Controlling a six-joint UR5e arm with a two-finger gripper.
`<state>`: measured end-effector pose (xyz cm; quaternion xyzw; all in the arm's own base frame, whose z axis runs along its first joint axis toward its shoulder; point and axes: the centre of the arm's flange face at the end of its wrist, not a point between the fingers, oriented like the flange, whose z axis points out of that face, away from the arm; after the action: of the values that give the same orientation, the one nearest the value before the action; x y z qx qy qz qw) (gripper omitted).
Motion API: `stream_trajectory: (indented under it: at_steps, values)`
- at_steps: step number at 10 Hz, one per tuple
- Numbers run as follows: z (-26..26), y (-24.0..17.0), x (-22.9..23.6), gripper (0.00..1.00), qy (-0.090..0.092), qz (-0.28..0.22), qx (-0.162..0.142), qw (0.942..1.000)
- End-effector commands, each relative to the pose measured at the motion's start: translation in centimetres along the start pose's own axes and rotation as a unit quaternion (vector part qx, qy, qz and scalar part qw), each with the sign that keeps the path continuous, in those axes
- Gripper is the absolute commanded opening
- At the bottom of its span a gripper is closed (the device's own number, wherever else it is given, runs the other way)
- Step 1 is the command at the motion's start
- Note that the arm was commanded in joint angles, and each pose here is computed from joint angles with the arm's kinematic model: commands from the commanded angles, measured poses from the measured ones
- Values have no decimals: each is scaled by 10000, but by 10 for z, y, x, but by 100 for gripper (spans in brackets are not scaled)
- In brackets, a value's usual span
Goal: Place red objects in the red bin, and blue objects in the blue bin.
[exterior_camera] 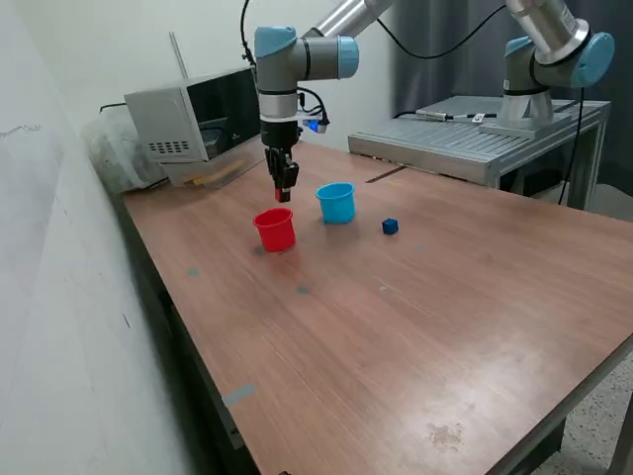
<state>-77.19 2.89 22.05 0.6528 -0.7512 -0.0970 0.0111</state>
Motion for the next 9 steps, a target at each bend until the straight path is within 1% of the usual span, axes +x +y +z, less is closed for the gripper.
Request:
stream_trajectory:
  at_steps: [1,5,7,9]
  values:
    - [8,9,-13,0,-190,265,-27,9995]
    - [12,13,-38,0,-248,426,-21,9988]
    - [17,12,-38,0,-238,428,32,9988]
    - [22,11,-28,0,-210,362,77,9991]
